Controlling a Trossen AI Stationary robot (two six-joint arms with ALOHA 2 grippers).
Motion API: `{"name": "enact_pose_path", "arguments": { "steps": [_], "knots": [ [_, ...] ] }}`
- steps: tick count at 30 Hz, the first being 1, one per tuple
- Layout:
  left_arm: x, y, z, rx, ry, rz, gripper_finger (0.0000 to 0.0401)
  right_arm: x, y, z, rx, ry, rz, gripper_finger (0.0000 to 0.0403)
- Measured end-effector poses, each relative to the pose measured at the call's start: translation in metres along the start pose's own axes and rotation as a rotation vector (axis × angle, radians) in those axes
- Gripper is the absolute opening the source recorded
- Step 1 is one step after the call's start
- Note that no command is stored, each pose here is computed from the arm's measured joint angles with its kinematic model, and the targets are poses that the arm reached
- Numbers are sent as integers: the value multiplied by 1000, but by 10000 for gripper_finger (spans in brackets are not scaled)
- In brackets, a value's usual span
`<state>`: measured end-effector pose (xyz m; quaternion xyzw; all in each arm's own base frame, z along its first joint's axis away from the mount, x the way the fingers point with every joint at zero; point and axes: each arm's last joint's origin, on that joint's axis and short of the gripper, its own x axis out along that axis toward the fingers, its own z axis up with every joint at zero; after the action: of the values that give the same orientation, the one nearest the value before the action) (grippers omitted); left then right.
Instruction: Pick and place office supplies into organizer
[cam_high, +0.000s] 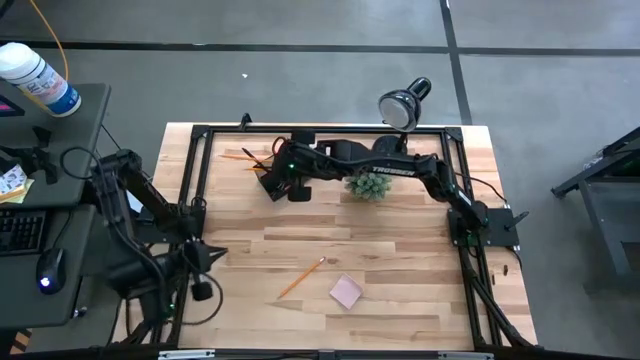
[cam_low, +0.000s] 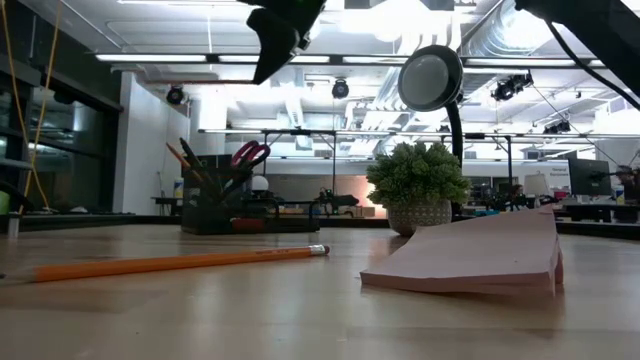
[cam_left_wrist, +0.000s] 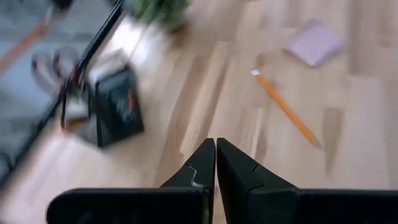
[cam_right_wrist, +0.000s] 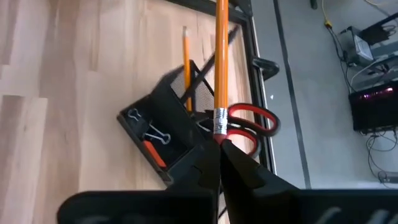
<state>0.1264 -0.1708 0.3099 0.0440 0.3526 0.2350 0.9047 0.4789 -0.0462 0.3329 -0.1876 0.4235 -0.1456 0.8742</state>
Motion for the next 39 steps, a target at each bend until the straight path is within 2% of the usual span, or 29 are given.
{"name": "enact_pose_path", "arguments": {
  "steps": [2,4,10,15,18,22,25,33,39],
  "knots": [
    [12,0,-15,-135,-23,51,5,1,-3,-1,3,1,1,0],
    [22,1,-25,-229,-110,80,5,2,-5,-1,6,-3,4,0],
    [34,4,-21,-243,-305,109,5,-2,-13,0,22,-29,-8,1],
    [34,12,0,-283,-558,138,5,-23,-32,6,73,-118,-36,1],
    [39,17,13,-252,-625,209,5,-38,-42,9,98,-178,-35,1],
    [47,25,29,-267,-598,293,5,-57,-51,12,135,-238,-29,1],
    [50,31,38,-302,-553,326,5,-63,-52,12,157,-268,39,1],
    [55,38,49,-148,-467,415,5,-62,-52,10,139,-242,46,1],
    [52,45,59,-146,-456,441,5,-66,-56,6,158,-221,57,0]
  ]
}}
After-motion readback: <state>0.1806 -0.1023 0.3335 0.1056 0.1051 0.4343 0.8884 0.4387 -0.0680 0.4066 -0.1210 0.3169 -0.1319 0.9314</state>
